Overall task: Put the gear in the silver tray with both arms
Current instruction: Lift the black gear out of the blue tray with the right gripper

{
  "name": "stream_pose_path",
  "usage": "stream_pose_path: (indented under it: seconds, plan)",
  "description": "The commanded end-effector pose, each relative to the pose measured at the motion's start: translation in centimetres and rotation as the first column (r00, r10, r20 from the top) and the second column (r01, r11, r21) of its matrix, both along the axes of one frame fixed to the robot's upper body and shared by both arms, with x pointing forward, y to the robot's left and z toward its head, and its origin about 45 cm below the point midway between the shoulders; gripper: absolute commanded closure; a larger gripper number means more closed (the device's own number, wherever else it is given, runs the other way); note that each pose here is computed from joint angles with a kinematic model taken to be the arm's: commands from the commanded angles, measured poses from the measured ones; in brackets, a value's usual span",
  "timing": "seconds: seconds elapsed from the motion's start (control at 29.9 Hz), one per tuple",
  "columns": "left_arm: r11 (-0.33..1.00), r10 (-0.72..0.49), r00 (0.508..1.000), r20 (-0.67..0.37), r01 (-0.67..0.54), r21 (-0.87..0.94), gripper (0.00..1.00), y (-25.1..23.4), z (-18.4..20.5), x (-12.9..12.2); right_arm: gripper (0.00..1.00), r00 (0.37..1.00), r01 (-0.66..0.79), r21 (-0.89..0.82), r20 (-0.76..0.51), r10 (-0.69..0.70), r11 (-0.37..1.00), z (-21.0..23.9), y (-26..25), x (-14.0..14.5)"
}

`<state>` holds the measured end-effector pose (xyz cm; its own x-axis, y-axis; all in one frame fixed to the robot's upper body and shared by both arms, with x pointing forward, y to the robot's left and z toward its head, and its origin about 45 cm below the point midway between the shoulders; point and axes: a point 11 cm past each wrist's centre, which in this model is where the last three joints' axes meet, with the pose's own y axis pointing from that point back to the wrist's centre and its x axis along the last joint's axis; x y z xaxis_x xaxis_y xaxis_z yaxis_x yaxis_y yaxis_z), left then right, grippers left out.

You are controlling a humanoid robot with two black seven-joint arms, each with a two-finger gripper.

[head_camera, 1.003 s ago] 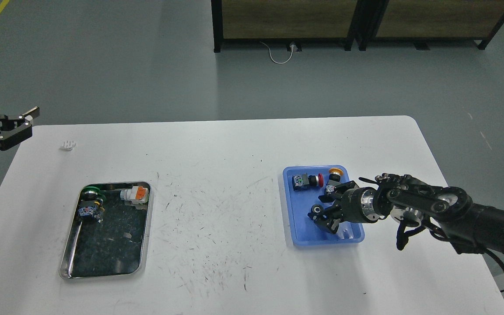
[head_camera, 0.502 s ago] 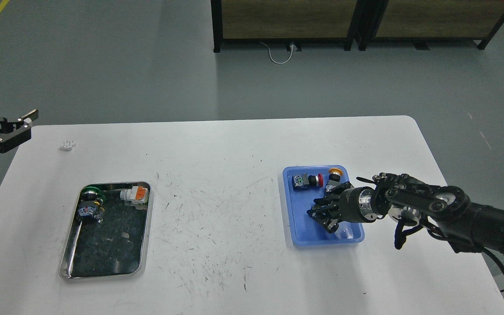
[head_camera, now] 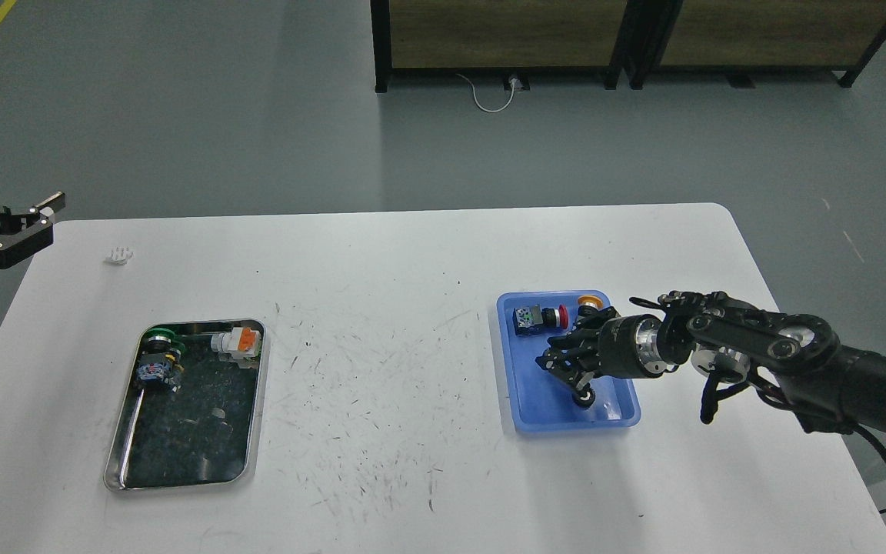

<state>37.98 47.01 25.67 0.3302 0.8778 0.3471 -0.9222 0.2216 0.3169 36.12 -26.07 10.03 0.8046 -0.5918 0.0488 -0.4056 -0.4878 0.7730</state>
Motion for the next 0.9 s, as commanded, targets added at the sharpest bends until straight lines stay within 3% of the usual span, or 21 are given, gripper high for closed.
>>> stream_pose_path:
  seconds: [0.0,0.23,0.87]
  plan:
    - [1.000,0.006,1.000,0.005,-0.006,0.001,0.03,0.1,0.1,0.1,0.83,0.999,-0.032,0.028,0.043,0.030,0.999,2.1,1.5,1.5]
    - [0.999,0.039,0.999,0.014,-0.039,0.013,0.03,1.0,0.4,-0.1,0.82,0.987,-0.148,0.075,0.082,0.142,0.986,3.9,7.8,2.6]
    - [0.995,0.102,0.994,0.037,-0.103,0.017,0.03,1.7,0.4,-0.2,0.80,0.913,-0.407,0.062,0.036,0.405,0.911,1.3,19.1,-1.6]
